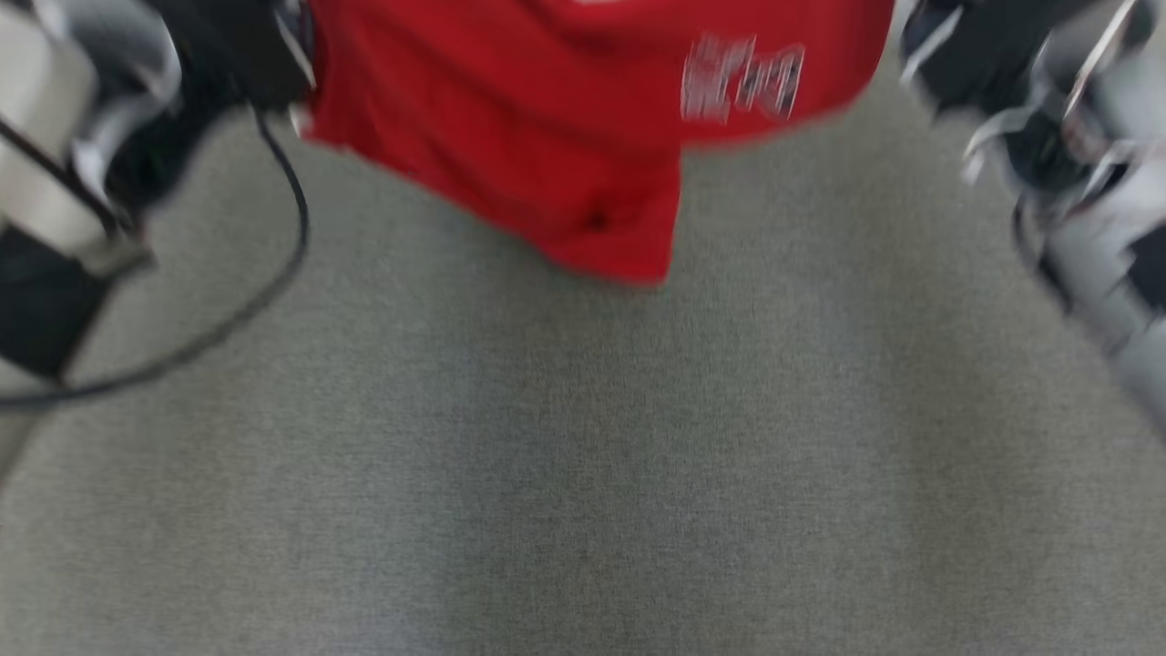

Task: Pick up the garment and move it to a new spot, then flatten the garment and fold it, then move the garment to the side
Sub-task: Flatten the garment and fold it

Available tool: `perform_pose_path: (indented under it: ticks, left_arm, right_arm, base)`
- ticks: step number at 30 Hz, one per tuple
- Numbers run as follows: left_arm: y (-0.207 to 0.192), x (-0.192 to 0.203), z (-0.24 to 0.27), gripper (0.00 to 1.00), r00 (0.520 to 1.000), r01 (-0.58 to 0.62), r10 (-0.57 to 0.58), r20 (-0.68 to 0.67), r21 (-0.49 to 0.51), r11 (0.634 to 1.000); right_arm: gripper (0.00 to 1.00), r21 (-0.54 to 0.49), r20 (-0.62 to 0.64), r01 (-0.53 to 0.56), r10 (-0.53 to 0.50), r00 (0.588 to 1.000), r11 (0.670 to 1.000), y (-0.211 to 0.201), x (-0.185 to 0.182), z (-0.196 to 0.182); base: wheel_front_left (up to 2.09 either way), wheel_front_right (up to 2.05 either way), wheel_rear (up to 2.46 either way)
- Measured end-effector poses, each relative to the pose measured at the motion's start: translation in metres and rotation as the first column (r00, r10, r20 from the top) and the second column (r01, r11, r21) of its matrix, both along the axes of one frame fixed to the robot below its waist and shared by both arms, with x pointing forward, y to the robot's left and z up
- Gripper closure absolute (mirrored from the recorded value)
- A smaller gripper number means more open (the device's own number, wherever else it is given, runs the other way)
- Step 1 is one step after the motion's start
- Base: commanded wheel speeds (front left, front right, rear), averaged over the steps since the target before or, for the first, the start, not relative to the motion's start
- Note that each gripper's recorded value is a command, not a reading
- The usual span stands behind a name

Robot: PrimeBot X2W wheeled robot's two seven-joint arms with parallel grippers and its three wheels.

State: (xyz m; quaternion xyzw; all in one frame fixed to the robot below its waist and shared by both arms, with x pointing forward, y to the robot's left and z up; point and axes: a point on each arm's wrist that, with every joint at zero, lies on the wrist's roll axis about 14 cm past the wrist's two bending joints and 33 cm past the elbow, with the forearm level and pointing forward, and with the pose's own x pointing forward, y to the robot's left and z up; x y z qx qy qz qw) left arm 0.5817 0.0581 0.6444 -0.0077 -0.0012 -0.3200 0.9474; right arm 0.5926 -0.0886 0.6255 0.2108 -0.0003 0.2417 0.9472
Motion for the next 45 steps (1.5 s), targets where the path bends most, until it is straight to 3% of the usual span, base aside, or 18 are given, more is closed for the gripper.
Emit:
perform_pose_path:
  ticks: [3, 7, 15, 18, 24, 29, 33, 45]
  left_arm:
    - [-0.008, 0.024, 0.015, 1.00, 0.999, 0.008, -0.010, 0.045, 0.039, 0.999]
    - [-0.015, 0.056, 0.035, 1.00, 0.997, 0.005, -0.006, 0.082, 0.010, 1.000]
    - [-0.027, 0.106, 0.038, 1.00, 0.988, -0.005, 0.010, 0.154, -0.034, 0.999]
    - [-0.035, 0.116, 0.036, 1.00, 0.983, 0.012, 0.008, 0.183, -0.107, 0.994]
    - [-0.063, 0.117, -0.010, 1.00, 0.986, 0.086, -0.065, 0.156, -0.130, 0.988]
    - [-0.073, 0.104, -0.056, 1.00, 0.990, 0.125, -0.116, 0.084, -0.114, 0.985]
    - [-0.072, 0.086, -0.066, 1.00, 0.989, 0.147, -0.142, 0.038, -0.172, 0.974]
    - [-0.043, -0.007, -0.105, 1.00, 0.968, 0.148, -0.197, -0.153, -0.282, 0.948]
  right_arm:
    - [1.00, 0.007, 0.036, 0.024, -0.024, 0.999, 1.000, -0.007, 0.028, 0.020]
    - [1.00, 0.033, 0.072, 0.058, -0.060, 0.996, 0.998, -0.015, 0.062, 0.042]
    - [1.00, -0.028, 0.153, 0.161, -0.155, 0.976, 0.987, -0.036, 0.112, 0.045]
    - [1.00, -0.007, 0.210, 0.203, -0.197, 0.958, 0.979, -0.046, 0.125, 0.049]
    - [1.00, -0.021, 0.207, 0.198, -0.189, 0.960, 0.980, -0.043, 0.135, 0.010]
    - [1.00, -0.022, 0.154, 0.149, -0.144, 0.978, 0.989, -0.032, 0.126, -0.028]
    - [1.00, 0.031, 0.123, 0.109, -0.112, 0.986, 0.994, -0.028, 0.108, -0.036]
    - [1.00, 0.112, -0.057, 0.011, -0.005, 0.998, 0.994, -0.033, 0.008, -0.083]
  base:
    - [0.00, 0.00, 0.00]
    - [0.00, 0.00, 0.00]
    - [0.00, 0.00, 0.00]
    - [0.00, 0.00, 0.00]
    - [0.00, 0.00, 0.00]
    - [0.00, 0.00, 0.00]
    - [0.00, 0.00, 0.00]
    - [0.00, 0.00, 0.00]
